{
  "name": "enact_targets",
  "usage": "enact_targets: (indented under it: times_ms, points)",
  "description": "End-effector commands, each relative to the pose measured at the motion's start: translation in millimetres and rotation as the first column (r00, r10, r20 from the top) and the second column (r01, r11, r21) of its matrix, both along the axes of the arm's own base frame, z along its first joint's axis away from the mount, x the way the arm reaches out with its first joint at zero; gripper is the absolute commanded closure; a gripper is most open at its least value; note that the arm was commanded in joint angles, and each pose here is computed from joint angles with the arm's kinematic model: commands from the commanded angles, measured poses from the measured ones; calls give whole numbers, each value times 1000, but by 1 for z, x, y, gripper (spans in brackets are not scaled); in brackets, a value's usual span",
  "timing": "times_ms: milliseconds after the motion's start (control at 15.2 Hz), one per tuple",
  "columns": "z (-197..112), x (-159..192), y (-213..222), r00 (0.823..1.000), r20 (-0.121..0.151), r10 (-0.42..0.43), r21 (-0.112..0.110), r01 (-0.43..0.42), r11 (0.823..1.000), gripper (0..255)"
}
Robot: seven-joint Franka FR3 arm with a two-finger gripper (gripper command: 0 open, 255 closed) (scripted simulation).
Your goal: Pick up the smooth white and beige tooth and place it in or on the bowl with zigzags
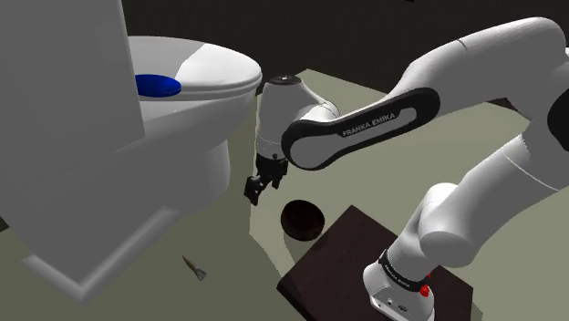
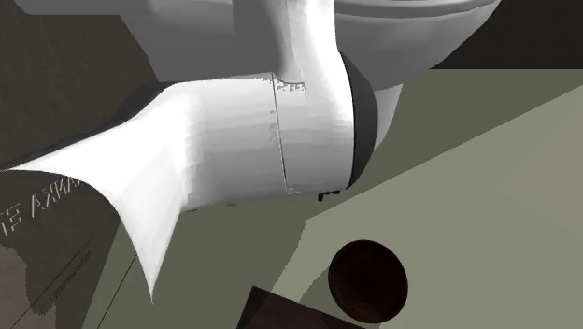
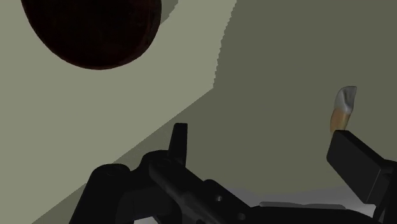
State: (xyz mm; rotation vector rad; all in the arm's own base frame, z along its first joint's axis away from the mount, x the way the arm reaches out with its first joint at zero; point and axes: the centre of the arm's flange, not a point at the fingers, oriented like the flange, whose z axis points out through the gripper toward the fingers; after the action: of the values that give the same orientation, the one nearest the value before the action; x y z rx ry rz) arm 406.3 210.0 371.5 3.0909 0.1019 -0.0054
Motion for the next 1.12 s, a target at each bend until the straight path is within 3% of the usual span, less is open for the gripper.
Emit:
enact_targets:
  times_ms: [0, 1056]
  points:
    - [-21, 6, 19, 1000, -1, 7, 3, -7, 1000, 0]
    - [-168, 53, 162, 998, -13, 62, 16, -62, 998, 0]
